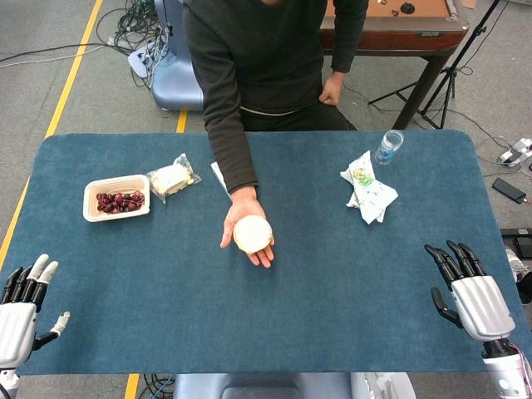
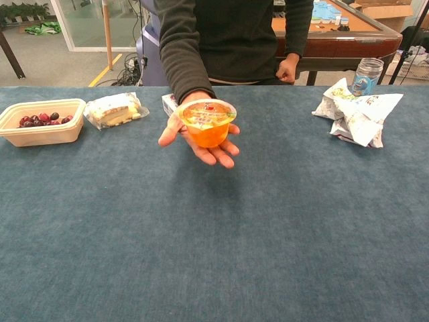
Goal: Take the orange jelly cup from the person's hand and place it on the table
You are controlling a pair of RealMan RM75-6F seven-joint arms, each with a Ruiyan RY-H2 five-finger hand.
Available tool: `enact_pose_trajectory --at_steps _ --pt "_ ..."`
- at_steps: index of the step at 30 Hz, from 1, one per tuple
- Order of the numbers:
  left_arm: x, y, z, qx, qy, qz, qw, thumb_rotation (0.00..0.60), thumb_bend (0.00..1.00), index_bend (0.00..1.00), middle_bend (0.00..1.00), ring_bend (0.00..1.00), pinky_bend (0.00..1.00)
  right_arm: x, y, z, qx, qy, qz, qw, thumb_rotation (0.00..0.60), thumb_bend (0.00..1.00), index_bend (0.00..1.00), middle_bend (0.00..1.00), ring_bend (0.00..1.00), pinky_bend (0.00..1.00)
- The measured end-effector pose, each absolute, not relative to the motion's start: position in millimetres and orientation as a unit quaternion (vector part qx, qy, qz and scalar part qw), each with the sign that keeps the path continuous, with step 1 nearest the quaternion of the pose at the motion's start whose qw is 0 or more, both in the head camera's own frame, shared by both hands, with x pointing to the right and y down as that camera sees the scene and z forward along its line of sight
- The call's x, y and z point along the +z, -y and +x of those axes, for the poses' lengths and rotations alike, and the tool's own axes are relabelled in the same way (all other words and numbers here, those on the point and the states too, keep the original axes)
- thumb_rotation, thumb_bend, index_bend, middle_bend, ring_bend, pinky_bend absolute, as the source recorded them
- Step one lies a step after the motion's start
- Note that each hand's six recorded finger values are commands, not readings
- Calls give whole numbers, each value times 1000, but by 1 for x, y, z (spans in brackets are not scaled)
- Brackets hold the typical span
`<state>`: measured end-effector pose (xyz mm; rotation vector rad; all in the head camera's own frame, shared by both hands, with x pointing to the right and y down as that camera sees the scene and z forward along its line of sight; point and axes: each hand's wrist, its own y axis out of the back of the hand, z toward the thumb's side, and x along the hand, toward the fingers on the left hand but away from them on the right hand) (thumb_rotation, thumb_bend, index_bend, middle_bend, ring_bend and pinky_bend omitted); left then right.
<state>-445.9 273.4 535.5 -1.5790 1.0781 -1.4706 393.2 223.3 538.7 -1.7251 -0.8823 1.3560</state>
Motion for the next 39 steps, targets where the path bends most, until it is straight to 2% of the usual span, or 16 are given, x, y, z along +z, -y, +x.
enact_pose_trajectory --at_steps 16,23,31,35,39 --pt "536 -274 -445 -569 -417 -613 356 600 300 52 0 0 0 539 -226 387 525 335 -688 373 600 510 66 167 3 74" --pt "536 -274 -445 -568 -417 -613 357 600 300 52 0 0 0 544 -215 360 500 301 -718 378 600 506 66 164 3 73" --pt "536 -275 -445 -569 -417 -612 356 600 300 52 0 0 0 559 -188 308 462 240 -758 393 600 363 66 138 3 74" --pt "534 -276 -445 -569 -419 -611 357 600 300 53 0 0 0 572 -169 277 447 212 -776 391 600 279 66 82 0 73" --pt "533 -276 -446 -570 -419 -610 357 600 300 53 0 0 0 587 -152 238 429 182 -798 383 600 252 39 41 0 73"
